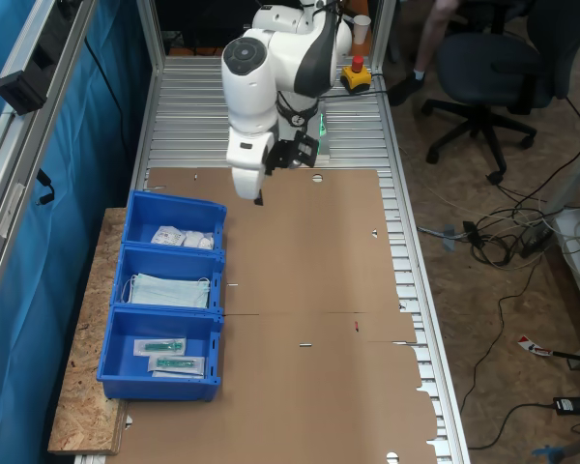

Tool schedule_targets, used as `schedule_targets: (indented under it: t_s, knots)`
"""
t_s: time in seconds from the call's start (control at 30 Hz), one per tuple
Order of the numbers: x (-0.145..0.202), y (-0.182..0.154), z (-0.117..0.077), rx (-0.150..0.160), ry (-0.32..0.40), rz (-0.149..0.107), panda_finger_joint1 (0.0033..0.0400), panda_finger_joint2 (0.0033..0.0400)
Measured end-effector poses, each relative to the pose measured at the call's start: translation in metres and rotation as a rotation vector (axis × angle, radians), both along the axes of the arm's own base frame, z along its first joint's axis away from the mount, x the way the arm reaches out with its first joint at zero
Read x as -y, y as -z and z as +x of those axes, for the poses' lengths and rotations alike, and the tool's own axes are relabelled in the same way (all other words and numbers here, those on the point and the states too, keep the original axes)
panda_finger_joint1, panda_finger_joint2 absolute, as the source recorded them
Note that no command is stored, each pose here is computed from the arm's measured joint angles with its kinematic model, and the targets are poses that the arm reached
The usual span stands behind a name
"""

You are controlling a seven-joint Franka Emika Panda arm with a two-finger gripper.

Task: Pick and place sorting task of medical equipment.

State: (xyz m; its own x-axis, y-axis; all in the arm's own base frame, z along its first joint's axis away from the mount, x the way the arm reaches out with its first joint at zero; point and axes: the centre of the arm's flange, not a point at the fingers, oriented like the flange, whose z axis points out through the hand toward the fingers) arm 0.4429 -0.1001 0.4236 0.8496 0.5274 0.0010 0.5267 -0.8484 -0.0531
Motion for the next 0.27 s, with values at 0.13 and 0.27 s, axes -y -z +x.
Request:
schedule_targets:
  t_s: [0.13, 0.27]
  knots:
    - [-0.033, -0.014, -0.003, -0.006, -0.069, -0.004, 0.0400, 0.0400]
    - [-0.062, -0.025, -0.006, -0.010, -0.121, -0.008, 0.0400, 0.0400]
